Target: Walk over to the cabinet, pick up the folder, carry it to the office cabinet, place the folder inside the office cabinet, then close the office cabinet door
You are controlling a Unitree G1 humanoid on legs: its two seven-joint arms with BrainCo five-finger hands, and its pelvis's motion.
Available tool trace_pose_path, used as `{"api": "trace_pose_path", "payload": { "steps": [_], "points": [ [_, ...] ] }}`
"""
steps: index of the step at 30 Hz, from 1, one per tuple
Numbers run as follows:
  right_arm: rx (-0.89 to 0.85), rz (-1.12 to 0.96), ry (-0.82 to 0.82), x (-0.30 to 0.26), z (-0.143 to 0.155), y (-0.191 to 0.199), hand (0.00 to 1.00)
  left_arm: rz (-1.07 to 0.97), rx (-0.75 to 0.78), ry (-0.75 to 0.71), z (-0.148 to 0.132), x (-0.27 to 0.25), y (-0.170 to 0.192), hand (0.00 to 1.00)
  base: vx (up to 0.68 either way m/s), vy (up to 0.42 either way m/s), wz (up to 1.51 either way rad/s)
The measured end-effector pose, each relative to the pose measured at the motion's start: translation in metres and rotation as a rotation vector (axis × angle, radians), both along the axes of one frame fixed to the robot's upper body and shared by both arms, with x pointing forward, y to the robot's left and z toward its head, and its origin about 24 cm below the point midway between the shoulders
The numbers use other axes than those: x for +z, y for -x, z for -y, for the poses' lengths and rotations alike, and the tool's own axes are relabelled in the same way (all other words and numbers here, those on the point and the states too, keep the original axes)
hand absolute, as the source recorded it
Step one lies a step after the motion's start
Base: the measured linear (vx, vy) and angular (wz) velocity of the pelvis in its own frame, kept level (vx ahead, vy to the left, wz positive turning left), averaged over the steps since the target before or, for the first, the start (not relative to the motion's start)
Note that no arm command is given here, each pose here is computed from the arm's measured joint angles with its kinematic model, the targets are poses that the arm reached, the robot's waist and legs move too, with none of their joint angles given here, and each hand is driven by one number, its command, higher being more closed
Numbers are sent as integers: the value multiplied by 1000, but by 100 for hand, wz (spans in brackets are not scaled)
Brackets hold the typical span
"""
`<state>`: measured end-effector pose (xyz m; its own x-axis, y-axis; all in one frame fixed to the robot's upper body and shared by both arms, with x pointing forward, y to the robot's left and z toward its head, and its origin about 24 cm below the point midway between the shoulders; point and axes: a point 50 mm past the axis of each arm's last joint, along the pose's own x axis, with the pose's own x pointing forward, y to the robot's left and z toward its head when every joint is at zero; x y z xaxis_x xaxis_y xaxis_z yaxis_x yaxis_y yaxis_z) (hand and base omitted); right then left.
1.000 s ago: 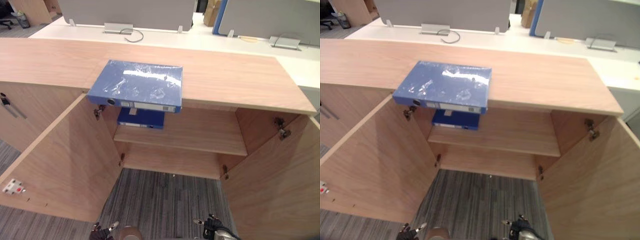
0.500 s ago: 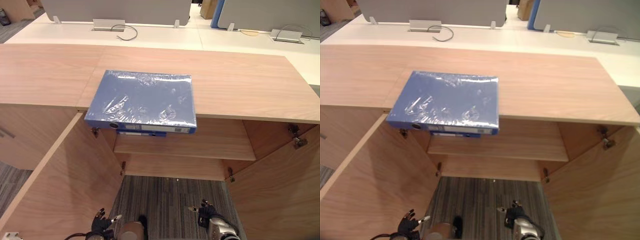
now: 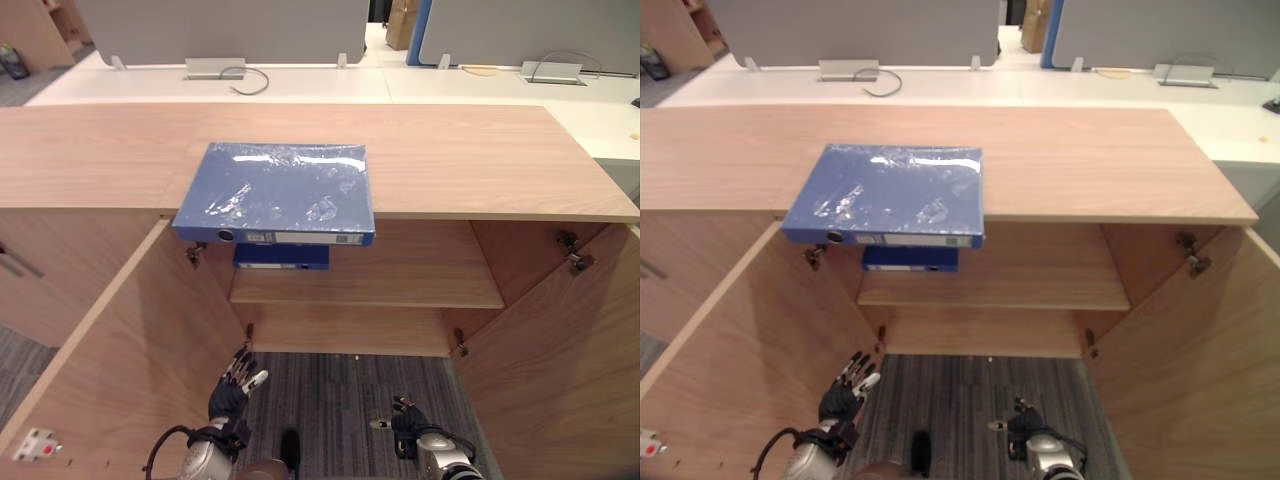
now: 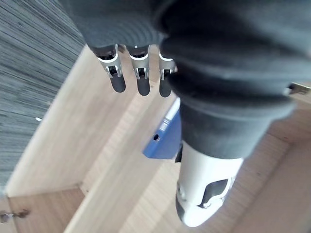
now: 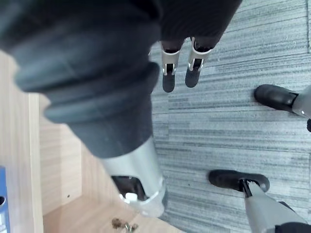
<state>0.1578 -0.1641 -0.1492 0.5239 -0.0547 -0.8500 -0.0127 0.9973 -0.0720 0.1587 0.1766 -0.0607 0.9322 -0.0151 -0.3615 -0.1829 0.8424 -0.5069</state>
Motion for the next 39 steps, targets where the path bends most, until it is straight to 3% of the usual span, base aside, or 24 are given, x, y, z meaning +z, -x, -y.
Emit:
{"api": "trace_pose_path", "payload": {
  "steps": [6,9,14,18,22,25,27,29,35,39],
  "points": [
    [26,-7,-2,-1,-5,1,0,53,59,37,3,13,6,0,-17,13,50],
    [25,-12,-14,-2,-10,3,0,98,160,25,-4,26,2,0,63,10,50],
    [-13,-17,-33,-3,-19,6,0,294,328,-165,-17,84,-5,0,54,1,34],
    [-72,-29,-53,-5,-26,13,0,436,469,-446,-33,133,-2,0,3,15,18],
    [-97,-17,-57,-3,-37,9,0,542,743,-827,-46,179,5,0,-44,8,7],
    [-74,-8,-36,-2,-40,4,0,672,855,-931,-35,206,-1,0,-80,2,12],
    [-36,2,-24,0,-44,-2,0,777,834,-993,-18,220,-14,0,-67,-22,-3],
    [13,3,-9,2,-48,-9,0,926,790,-1161,3,237,-29,0,-53,-33,-25],
    [110,-26,34,-1,-49,-2,0,1026,779,-1443,16,248,-56,0,8,-18,-31],
    [134,-49,47,-4,-48,4,0,1064,722,-1541,23,249,-68,0,47,-55,-21]
  ]
}}
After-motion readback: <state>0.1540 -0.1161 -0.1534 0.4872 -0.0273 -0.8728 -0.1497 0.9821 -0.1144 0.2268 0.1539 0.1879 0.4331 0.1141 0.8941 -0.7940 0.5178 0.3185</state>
